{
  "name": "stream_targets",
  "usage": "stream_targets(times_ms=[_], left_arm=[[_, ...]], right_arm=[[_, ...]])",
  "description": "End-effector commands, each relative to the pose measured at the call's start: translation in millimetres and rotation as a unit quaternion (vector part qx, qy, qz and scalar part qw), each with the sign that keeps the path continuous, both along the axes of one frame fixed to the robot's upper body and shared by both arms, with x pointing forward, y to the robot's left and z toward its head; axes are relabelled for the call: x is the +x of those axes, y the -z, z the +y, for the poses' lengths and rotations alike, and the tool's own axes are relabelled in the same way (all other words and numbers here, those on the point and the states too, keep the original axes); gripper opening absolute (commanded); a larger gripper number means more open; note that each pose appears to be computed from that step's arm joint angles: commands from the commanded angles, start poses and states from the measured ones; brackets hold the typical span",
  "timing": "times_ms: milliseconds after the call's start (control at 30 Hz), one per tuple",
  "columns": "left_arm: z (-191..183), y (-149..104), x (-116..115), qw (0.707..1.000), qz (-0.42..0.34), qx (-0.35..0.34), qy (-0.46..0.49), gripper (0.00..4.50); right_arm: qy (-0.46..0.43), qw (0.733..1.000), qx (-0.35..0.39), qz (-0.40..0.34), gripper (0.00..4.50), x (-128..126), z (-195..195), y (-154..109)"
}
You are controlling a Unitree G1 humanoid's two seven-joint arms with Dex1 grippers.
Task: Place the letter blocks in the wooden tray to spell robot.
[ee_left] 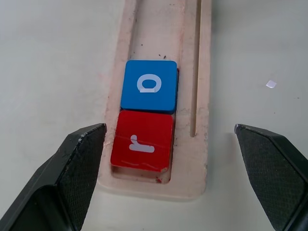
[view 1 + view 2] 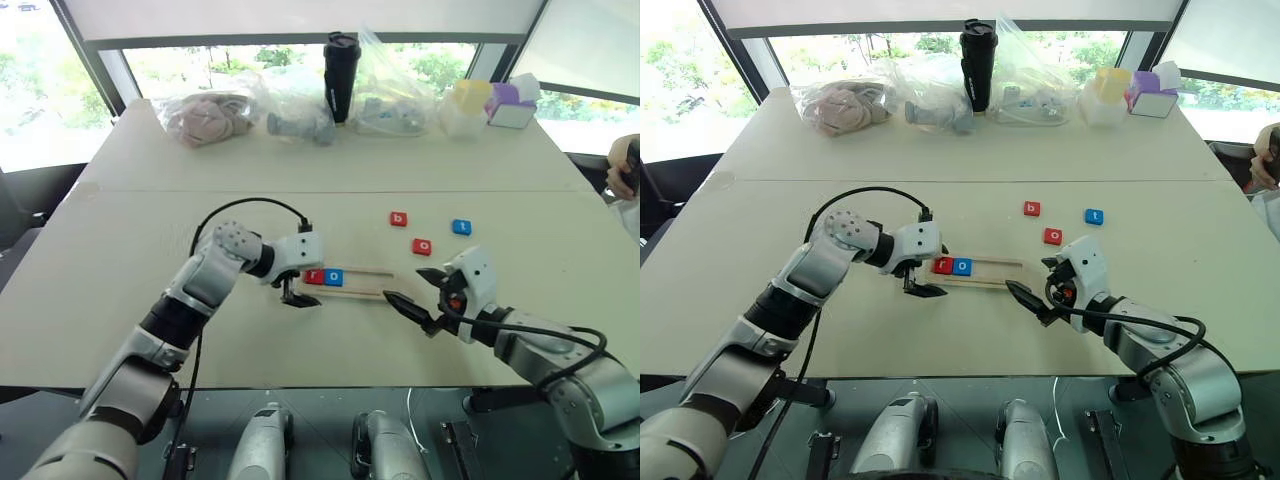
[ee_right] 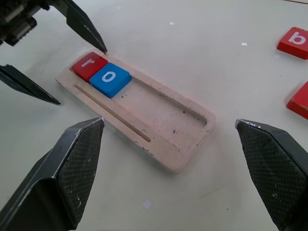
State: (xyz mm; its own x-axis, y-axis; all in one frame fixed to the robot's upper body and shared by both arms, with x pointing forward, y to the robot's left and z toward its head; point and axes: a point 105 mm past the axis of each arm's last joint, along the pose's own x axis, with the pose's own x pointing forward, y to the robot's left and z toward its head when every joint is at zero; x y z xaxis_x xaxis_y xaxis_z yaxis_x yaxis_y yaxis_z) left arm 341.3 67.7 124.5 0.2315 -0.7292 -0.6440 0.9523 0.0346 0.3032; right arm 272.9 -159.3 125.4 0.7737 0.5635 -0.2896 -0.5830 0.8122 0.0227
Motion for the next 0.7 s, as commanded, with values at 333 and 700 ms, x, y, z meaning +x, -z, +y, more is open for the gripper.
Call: stream_targets(times_ms=[333, 700], left_arm=[[77.0, -109.6, 18.4, 0.929, -0.061, -0.311, -0.190, 4.48], [75.5, -53.6, -28.6, 0.939, -0.028, -0.265, -0.219, 4.48]], right_arm=[[0.087, 0.993, -0.007, -0.081, 4.50, 59.4, -24.0, -53.0], [0.220, 0.975, 0.002, 0.005, 4.50, 164.4, -7.2, -30.5]])
